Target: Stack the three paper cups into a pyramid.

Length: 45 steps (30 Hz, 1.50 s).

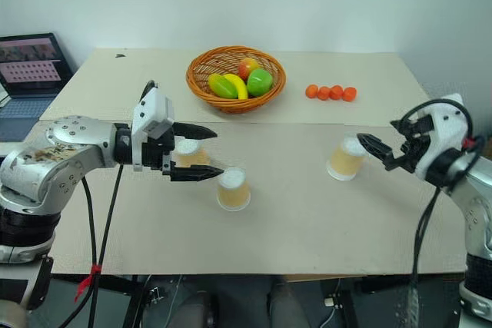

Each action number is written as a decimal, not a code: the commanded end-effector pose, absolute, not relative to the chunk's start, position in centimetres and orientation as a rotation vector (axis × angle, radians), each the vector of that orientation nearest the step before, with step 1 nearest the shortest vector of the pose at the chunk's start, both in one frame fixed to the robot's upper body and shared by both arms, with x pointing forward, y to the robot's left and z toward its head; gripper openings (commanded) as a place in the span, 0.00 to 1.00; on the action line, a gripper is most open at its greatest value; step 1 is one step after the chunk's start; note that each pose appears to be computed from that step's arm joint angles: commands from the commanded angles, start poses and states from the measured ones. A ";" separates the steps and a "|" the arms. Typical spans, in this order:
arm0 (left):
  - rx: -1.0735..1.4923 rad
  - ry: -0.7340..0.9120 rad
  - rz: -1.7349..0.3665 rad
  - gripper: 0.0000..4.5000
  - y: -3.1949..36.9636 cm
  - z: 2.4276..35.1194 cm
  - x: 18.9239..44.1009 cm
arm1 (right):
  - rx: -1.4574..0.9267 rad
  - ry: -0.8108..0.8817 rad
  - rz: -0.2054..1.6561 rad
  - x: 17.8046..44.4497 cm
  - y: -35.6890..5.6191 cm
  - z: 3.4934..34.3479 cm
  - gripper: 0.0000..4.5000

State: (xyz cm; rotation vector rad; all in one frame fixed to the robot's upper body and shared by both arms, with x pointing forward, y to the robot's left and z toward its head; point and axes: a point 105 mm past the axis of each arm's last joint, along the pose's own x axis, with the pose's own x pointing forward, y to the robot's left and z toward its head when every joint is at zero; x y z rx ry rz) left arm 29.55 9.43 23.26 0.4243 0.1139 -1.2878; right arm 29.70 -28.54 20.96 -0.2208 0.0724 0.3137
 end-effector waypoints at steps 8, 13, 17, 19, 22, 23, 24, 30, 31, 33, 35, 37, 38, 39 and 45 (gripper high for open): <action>0.506 0.022 -1.340 1.00 7.8 25.1 29.5 | -0.149 0.050 0.307 29.0 -27.4 16.6 1.00; 0.516 0.016 -1.330 1.00 7.6 25.2 29.4 | -0.158 0.075 0.325 30.7 -27.2 15.2 1.00; 0.520 0.021 -1.320 1.00 7.8 25.2 29.4 | -0.165 0.071 0.346 32.2 -27.1 15.0 1.00; 0.522 0.024 -1.315 1.00 7.9 25.1 29.4 | -0.180 0.071 0.361 33.1 -27.0 15.0 1.00; 0.541 0.038 -1.304 1.00 8.0 24.8 29.3 | -0.190 0.063 0.385 34.3 -26.7 15.2 1.00; 0.547 0.043 -1.304 1.00 8.0 24.7 29.2 | -0.193 0.062 0.393 34.7 -26.6 15.2 1.00; 0.543 0.045 -1.304 1.00 8.0 24.6 29.1 | -0.201 0.061 0.400 35.1 -26.5 15.3 1.00; 0.536 0.052 -1.290 1.00 8.1 24.3 28.8 | -0.212 0.042 0.435 37.0 -25.9 16.1 1.00; 0.534 0.055 -1.291 1.00 8.0 24.1 28.7 | -0.217 0.038 0.442 37.4 -25.8 16.3 1.00; 0.530 0.056 -1.291 1.00 7.9 24.0 28.5 | -0.224 0.032 0.451 38.0 -25.6 16.6 1.00; 0.529 0.057 -1.288 1.00 7.9 23.9 28.4 | -0.228 0.026 0.454 38.4 -25.6 17.0 1.00; 0.526 0.057 -1.284 1.00 7.9 23.8 28.4 | -0.229 0.022 0.461 38.7 -25.6 17.2 1.00; 0.523 0.058 -1.282 1.00 7.9 23.8 28.4 | -0.229 0.020 0.464 38.7 -25.5 17.3 1.00; 0.524 0.059 -1.281 1.00 7.9 23.8 28.4 | -0.229 0.020 0.465 38.8 -25.6 17.3 0.94; 0.542 0.069 -1.261 1.00 8.7 23.9 28.6 | -0.241 0.027 0.494 38.2 -25.1 17.1 0.63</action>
